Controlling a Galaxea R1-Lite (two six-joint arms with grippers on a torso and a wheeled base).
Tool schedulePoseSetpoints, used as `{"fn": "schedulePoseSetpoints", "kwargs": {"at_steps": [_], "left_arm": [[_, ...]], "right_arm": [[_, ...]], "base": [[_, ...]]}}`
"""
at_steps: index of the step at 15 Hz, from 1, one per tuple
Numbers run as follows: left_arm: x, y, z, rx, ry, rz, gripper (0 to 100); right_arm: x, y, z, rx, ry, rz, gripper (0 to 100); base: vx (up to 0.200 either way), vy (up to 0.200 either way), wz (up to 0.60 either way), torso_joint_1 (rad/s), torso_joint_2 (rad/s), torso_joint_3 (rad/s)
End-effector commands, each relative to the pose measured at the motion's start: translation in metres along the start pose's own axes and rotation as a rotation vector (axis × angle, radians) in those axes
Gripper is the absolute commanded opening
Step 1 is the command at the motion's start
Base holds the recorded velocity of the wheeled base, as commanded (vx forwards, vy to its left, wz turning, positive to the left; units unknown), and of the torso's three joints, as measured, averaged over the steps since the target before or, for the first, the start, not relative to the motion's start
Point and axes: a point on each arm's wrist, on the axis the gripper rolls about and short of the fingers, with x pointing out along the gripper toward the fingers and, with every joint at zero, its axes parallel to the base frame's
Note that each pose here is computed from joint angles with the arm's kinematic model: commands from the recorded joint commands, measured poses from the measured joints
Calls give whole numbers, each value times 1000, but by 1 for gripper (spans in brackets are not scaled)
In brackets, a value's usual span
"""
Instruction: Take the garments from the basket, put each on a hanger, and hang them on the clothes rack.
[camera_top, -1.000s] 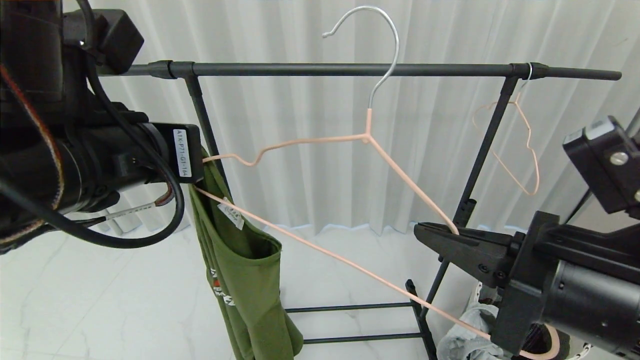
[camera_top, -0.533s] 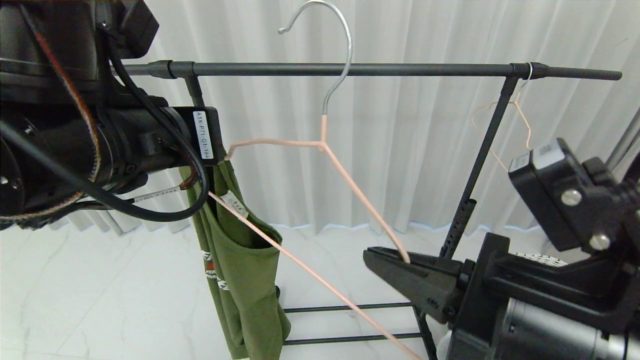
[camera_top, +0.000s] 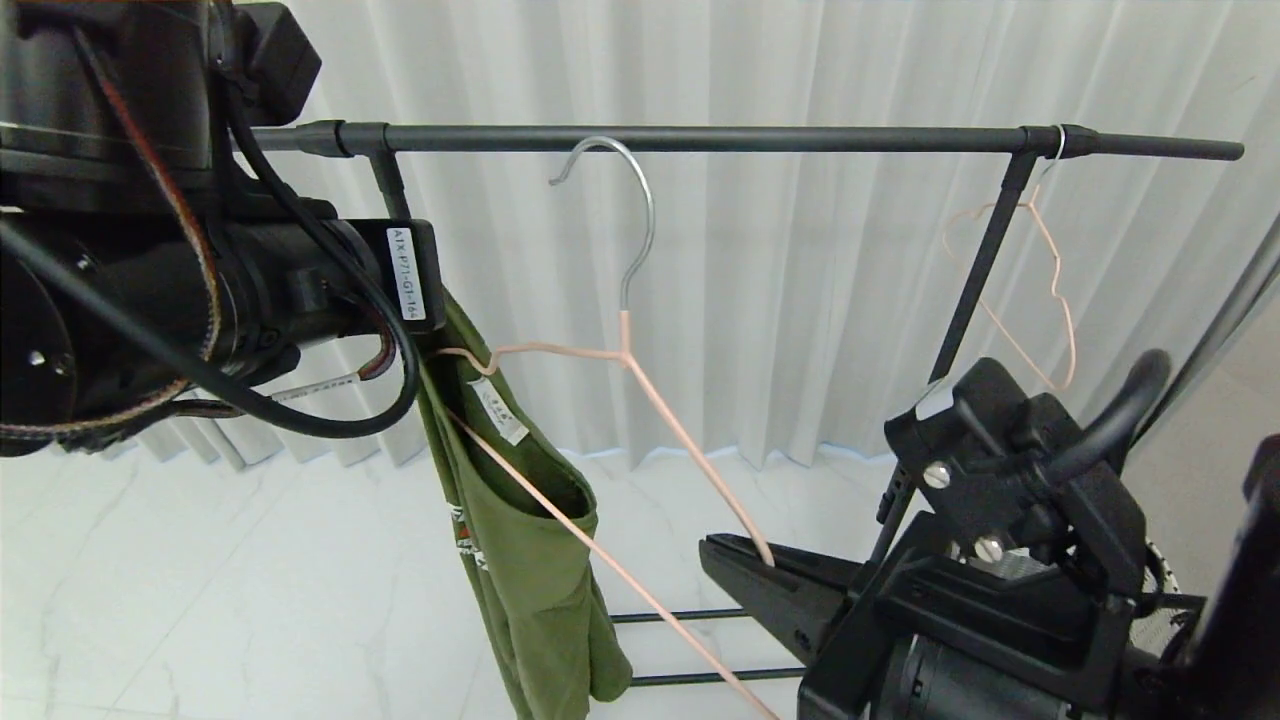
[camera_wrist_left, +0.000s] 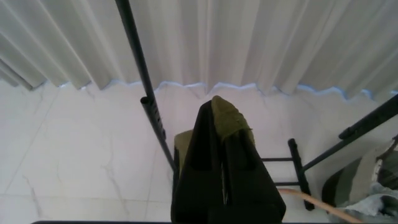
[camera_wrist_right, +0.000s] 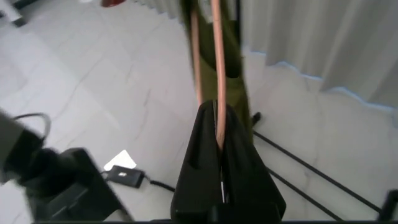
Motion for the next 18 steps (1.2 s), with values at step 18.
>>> {"fn": "schedulePoseSetpoints", "kwargs": {"at_steps": [18], "left_arm": [[3,-14,-20,67,31,99,0]], "right_arm": [[8,-15,3,0,-49,-198,0]], "base": [[0,0,0,0,0,0]]}}
